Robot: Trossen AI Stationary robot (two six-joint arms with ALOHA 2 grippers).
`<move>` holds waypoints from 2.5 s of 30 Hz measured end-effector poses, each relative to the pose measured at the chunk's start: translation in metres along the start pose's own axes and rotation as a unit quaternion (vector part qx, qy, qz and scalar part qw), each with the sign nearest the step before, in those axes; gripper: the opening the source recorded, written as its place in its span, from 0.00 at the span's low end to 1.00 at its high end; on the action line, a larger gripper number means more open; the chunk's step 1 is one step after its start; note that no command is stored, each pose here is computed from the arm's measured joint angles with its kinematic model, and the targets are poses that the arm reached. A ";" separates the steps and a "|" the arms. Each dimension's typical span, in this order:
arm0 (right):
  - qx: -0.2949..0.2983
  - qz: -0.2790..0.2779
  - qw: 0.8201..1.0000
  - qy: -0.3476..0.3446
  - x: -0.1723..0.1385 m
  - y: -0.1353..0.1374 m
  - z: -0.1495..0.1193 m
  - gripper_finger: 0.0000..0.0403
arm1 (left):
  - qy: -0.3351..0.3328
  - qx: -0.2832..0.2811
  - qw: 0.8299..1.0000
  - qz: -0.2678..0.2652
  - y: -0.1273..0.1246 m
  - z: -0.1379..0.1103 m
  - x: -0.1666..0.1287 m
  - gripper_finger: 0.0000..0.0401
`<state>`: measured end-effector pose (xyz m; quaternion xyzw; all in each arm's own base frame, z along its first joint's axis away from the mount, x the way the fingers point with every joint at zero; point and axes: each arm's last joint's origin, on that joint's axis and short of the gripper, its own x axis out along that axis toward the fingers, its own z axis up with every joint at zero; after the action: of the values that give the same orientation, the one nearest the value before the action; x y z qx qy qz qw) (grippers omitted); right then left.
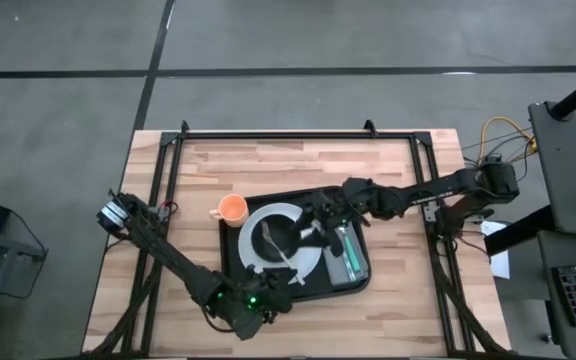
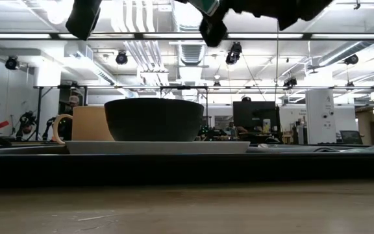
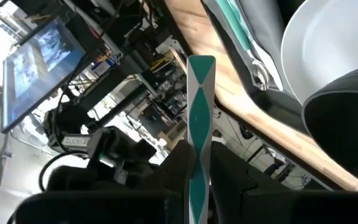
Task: Set up tray
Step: Put the white patterned fork beside the white patterned knife on the gray napkin on the black serving tray
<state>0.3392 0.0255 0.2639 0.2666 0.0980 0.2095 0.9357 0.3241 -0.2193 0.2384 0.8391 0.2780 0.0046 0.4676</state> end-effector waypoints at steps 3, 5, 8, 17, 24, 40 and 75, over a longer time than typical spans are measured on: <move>0.000 0.035 0.999 0.005 0.007 -0.004 -0.005 0.58 | -0.006 0.007 1.000 0.003 -0.001 0.002 -0.003 0.05; 0.007 0.027 0.999 0.016 0.011 -0.011 -0.011 0.60 | -0.010 0.008 1.000 0.006 -0.001 0.005 -0.007 0.05; 0.016 0.023 0.999 0.028 0.017 -0.019 -0.020 0.61 | -0.015 0.011 1.000 0.009 -0.001 0.007 -0.011 0.05; 0.003 0.077 0.997 0.007 0.038 -0.012 -0.038 0.59 | -0.020 0.012 1.000 0.014 -0.001 0.010 -0.018 0.05; 0.014 0.083 0.996 0.014 0.054 -0.016 -0.044 0.55 | -0.020 0.013 1.000 0.013 -0.001 0.010 -0.017 0.05; 0.009 0.114 0.993 0.020 0.069 -0.009 -0.036 0.08 | -0.020 0.011 1.000 0.012 -0.004 0.011 -0.018 0.05; 0.294 -0.464 0.833 0.065 -0.024 0.009 -0.042 0.03 | 0.035 -0.423 0.900 -0.099 -0.034 -0.075 -0.067 0.41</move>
<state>0.3025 0.0410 0.2355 0.4384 0.3282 -0.2711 0.7916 0.2311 -0.1783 0.2706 0.5295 0.3471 0.1049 0.7669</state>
